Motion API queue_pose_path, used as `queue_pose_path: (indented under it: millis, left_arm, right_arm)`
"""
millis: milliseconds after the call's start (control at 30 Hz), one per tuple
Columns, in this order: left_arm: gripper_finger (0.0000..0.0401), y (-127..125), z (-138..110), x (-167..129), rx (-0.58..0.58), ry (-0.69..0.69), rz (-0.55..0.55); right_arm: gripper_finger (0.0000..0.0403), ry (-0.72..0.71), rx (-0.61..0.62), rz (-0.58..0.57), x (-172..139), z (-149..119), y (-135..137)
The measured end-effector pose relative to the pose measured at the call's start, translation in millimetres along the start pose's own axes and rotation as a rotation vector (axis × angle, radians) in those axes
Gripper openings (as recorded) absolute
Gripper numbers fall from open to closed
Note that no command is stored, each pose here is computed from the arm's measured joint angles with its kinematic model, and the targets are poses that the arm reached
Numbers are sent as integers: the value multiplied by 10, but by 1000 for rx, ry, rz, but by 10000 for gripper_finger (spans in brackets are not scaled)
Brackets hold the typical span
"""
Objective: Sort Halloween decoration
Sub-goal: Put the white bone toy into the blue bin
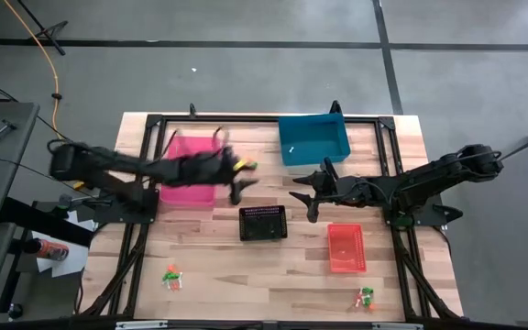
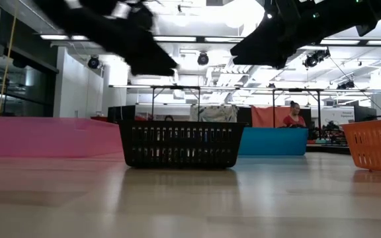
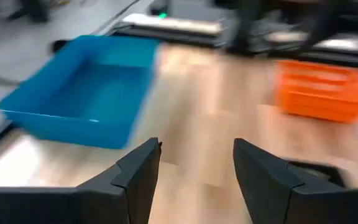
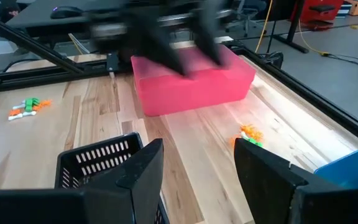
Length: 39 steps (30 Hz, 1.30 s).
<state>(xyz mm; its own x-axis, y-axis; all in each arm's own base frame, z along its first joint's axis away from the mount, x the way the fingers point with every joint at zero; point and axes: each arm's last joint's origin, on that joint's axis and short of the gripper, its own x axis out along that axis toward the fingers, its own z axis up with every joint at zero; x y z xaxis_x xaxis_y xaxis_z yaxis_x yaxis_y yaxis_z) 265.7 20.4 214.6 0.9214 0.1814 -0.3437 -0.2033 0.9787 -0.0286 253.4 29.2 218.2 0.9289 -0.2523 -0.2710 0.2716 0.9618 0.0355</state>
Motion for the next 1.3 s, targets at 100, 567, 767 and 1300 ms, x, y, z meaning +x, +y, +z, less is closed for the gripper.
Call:
queue_pose_path:
  millis: [100,567,767,1300]
  left_arm:
    - [189,-142,-265,-273,-1,-71,-88]
    - [188,-279,-309,-719,139,-275,-139]
    - [188,-280,-312,-718,141,-273,-139]
    - [188,-274,-316,-715,133,-268,-124]
  right_arm:
    - [193,-1,1,0,0,1,0]
    - [193,-9,-1,1,0,9,1]
    - [193,-9,-34,1,0,9,2]
    - [193,201,413,473,-134,-84,363]
